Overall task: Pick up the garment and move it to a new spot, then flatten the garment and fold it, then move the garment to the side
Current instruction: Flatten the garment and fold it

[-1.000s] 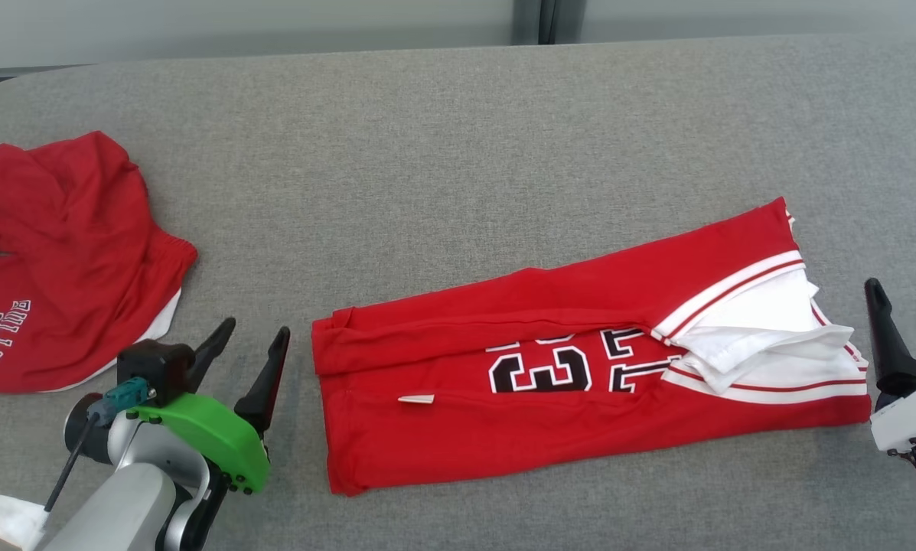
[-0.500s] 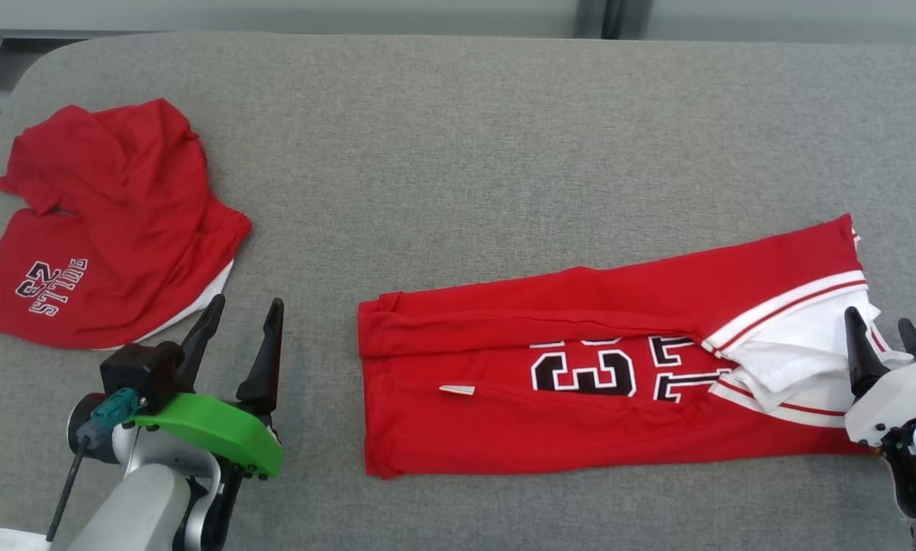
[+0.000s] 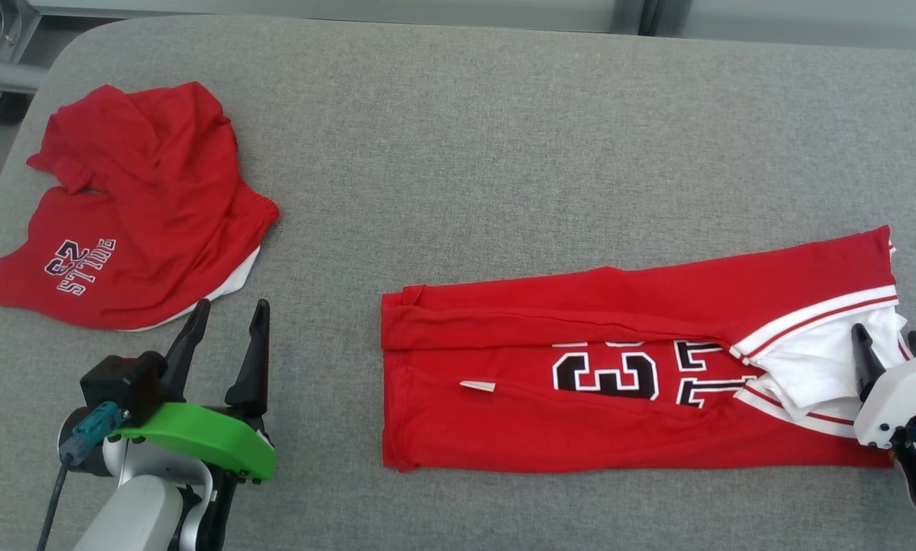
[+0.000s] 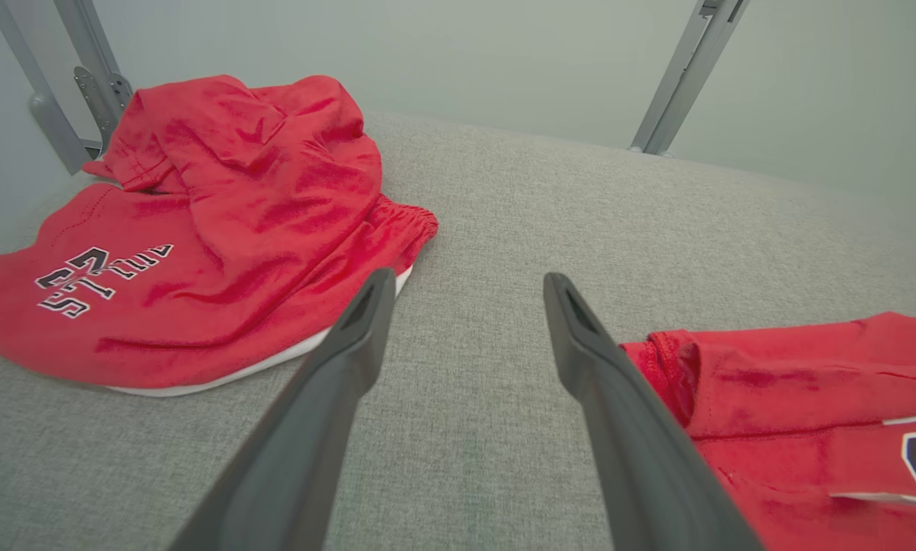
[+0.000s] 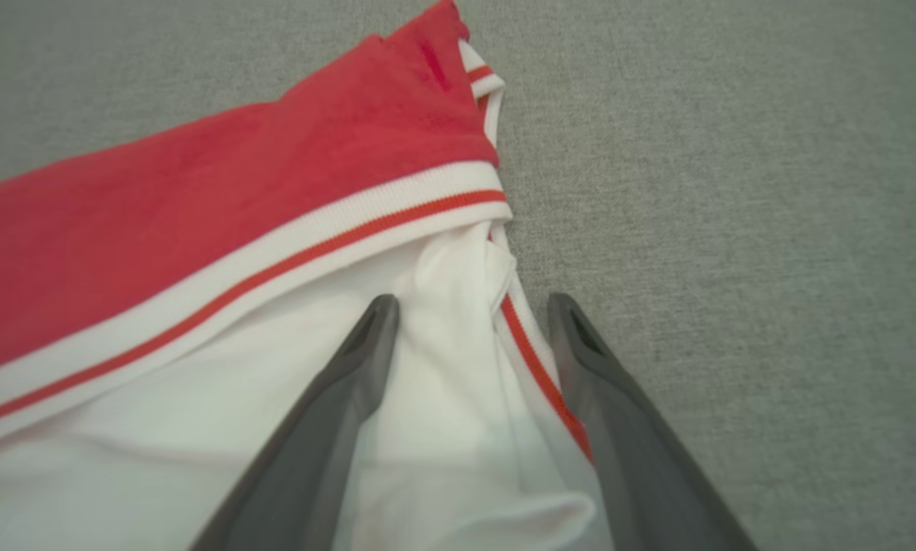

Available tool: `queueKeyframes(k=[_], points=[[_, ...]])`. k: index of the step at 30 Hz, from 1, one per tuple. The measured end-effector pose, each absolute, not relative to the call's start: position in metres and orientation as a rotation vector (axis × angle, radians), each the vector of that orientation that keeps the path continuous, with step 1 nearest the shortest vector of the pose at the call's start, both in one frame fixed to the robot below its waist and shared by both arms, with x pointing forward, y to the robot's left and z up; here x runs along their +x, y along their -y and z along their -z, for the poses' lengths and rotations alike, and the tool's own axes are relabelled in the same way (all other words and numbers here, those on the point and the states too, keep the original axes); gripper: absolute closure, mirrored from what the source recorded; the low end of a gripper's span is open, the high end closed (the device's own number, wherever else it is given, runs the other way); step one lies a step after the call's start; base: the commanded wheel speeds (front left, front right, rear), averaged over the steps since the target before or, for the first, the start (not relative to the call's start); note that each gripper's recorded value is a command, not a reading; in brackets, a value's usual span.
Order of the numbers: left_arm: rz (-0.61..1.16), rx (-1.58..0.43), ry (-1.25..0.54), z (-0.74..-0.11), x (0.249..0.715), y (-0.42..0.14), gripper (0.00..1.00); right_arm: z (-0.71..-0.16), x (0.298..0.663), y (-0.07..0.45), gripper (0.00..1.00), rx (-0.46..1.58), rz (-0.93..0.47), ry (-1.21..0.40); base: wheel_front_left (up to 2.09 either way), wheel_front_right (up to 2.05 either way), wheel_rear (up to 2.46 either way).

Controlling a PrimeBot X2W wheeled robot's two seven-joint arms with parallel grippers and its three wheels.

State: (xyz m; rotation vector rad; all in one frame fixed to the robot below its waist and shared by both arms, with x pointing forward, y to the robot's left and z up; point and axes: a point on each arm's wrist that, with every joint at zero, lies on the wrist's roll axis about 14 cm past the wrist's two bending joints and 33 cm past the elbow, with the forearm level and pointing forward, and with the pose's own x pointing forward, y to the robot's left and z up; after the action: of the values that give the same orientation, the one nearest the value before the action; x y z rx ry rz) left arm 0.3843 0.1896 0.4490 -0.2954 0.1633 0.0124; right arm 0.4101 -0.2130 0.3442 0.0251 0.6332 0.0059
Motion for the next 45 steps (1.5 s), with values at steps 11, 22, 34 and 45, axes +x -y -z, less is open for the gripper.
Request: queueKeyframes(k=[11, 22, 34, 45], points=[[-0.053, -0.327, -0.129, -0.456, 0.386, -0.195, 0.00, -0.337, 0.412, 0.199, 1.00, 0.227, -0.013, -0.681, 0.00, 0.00, 0.00], [-0.067, -0.358, -0.098, -0.463, 0.389, -0.194, 0.00, -0.355, 0.386, 0.323, 1.00, 0.349, 0.305, -0.648, 0.00, 0.00, 0.00], [-0.067, -0.373, -0.087, -0.465, 0.388, -0.189, 0.00, -0.419, 0.395, 0.367, 1.00, 0.355, 0.315, -0.422, 0.00, 0.00, 0.00], [-0.034, -0.365, -0.123, -0.456, 0.384, -0.175, 0.00, -0.407, 0.397, 0.141, 1.00, 0.431, -0.242, -0.534, 0.00, 0.00, 0.00]])
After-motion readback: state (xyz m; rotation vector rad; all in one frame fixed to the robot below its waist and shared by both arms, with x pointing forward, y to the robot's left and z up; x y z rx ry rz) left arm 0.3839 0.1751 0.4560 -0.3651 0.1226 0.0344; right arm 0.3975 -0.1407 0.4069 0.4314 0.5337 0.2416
